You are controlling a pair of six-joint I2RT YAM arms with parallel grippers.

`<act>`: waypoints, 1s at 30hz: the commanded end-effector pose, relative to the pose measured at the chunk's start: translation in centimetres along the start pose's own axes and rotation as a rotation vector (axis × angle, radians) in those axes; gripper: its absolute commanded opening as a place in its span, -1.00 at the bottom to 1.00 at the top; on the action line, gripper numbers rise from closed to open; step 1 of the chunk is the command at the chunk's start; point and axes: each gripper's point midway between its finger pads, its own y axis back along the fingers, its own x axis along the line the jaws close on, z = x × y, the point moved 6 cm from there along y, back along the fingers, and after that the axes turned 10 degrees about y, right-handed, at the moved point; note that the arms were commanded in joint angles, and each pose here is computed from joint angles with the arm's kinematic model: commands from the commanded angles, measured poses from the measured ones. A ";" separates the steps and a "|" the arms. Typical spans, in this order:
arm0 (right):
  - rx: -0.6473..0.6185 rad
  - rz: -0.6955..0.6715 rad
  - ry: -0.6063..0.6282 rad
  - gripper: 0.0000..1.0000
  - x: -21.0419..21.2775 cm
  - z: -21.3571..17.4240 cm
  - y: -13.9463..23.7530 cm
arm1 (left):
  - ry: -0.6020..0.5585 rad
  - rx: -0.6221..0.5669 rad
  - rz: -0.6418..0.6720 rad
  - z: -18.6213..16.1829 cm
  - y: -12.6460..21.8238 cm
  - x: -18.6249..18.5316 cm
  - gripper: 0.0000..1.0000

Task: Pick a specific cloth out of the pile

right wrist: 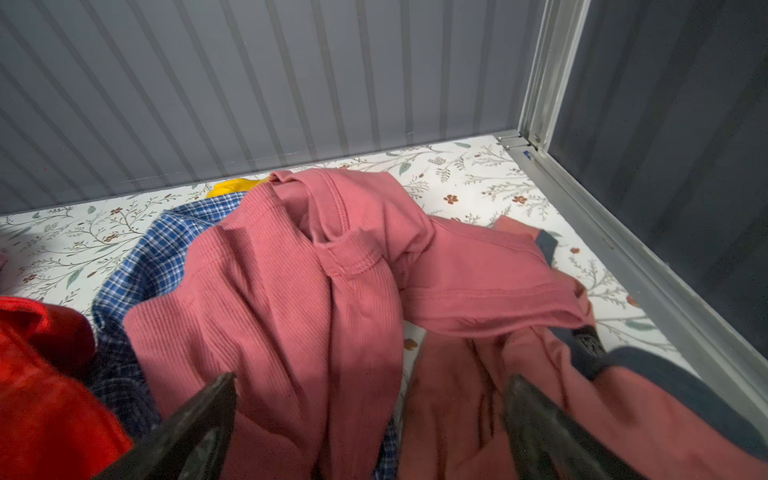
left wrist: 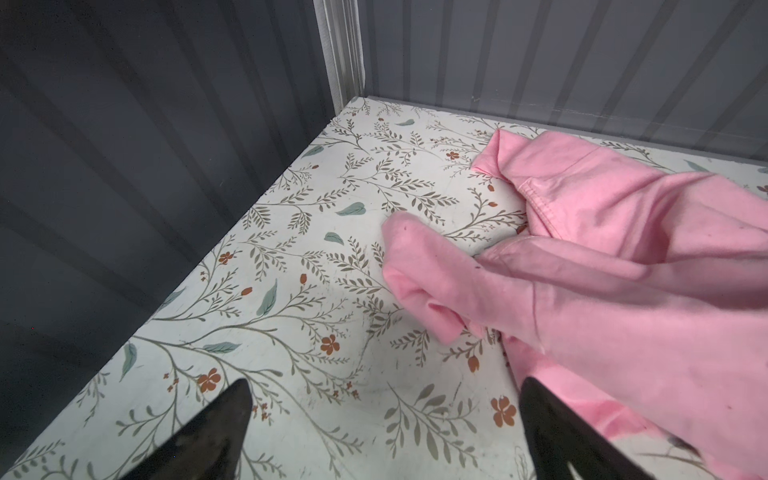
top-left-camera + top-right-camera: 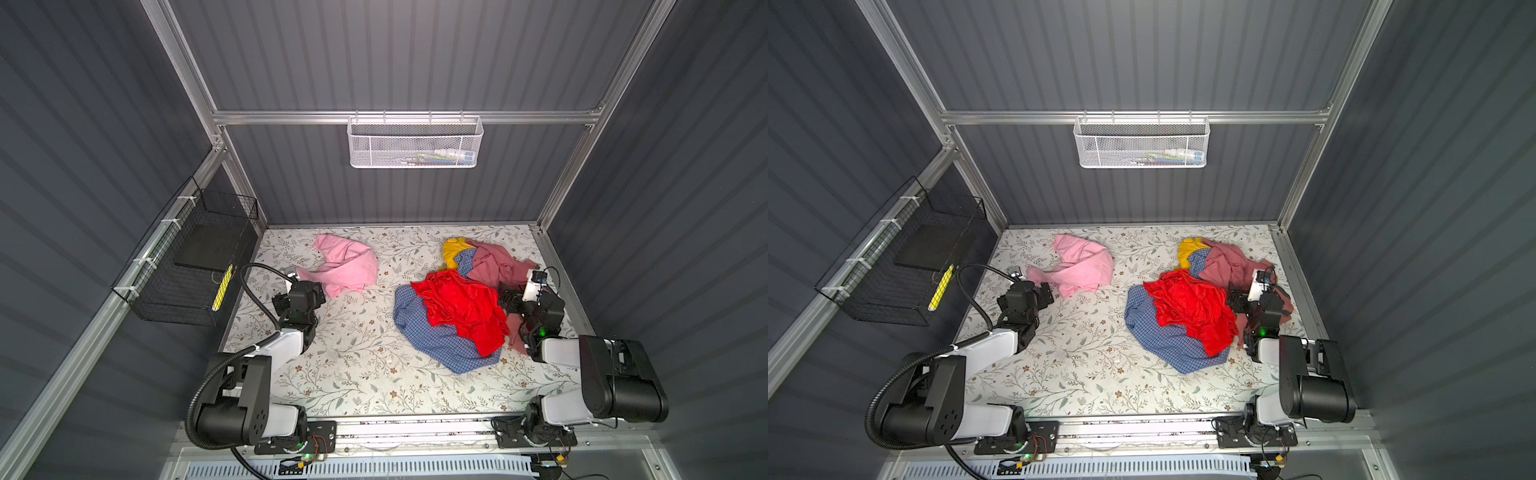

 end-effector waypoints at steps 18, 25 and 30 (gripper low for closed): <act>0.003 -0.012 0.026 0.98 0.1 0.3 -0.3 | -0.114 -0.109 -0.165 -3.9 -2.0 -0.8 1.00; 0.003 -0.019 0.030 0.98 0.2 0.3 -0.3 | -0.127 -0.044 -0.094 -4.2 -3.6 -1.0 1.00; 0.003 -0.020 0.031 0.98 0.2 0.3 -0.3 | -0.125 -0.046 -0.093 -4.2 -3.6 -0.9 1.00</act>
